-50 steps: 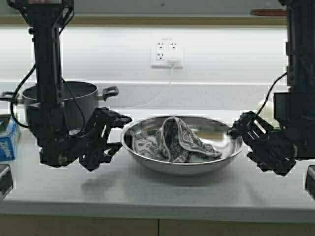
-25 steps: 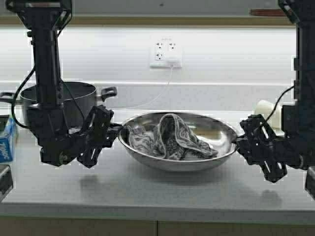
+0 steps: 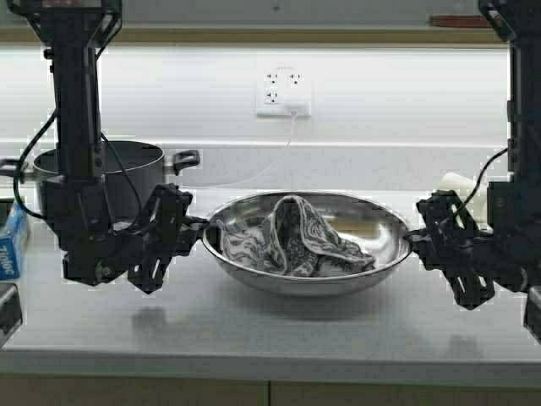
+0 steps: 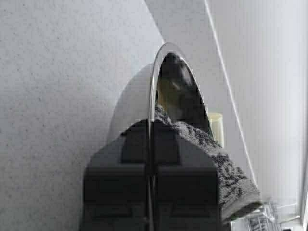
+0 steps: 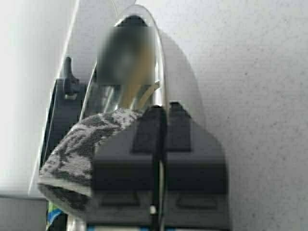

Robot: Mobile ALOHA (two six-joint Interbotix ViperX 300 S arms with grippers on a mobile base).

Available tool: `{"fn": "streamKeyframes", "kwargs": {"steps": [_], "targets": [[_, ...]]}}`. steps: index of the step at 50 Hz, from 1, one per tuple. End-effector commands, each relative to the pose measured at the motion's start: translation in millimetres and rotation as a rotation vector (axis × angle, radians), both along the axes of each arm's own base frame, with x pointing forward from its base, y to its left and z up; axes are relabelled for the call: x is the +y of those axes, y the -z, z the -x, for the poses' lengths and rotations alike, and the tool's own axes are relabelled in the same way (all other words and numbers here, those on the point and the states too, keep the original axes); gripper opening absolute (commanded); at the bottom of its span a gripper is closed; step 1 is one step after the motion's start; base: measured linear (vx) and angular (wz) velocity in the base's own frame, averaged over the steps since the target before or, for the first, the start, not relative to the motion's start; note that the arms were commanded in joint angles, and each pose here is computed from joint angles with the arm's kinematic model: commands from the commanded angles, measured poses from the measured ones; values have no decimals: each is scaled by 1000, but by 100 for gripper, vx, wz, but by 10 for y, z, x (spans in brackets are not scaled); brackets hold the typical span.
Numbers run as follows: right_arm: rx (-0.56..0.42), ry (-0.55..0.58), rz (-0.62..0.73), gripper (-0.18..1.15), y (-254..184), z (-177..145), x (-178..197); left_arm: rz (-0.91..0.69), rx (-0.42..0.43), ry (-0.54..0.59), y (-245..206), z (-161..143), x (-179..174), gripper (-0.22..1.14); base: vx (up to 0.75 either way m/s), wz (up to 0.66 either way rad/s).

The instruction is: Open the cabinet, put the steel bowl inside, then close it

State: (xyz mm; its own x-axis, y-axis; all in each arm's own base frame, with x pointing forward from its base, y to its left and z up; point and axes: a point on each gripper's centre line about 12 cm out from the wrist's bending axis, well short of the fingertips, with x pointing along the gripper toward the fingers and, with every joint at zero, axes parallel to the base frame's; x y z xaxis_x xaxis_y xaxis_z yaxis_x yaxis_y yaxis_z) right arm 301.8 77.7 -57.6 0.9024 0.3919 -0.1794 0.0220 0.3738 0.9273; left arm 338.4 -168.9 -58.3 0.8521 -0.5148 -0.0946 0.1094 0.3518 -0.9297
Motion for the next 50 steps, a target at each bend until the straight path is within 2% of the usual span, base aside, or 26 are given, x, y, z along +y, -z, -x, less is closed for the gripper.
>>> {"fn": "streamKeyframes", "kwargs": {"steps": [1,15,24,34,45,50], "targets": [[-63,-43,-26,7,-319,38,64,12,-29,32,-332,97,-23,2,0,0],[-71,-84,-19,7,-846,444,54,-5,2,40,-811,642,201,2,0,0],[-118,-158,-4,7,-1160,702,185,-46,-48,33,-1175,1014,376,2,0,0],[-142,-183,-28,7,-1358,858,212,-34,-106,26,-1543,1283,516,2,0,0],[-197,-248,-59,7,-1602,1057,305,-33,-124,26,-1731,1498,621,2,0,0],[-227,-242,-69,7,-1723,1097,291,-25,-145,25,-1814,1559,651,2,0,0]]}}
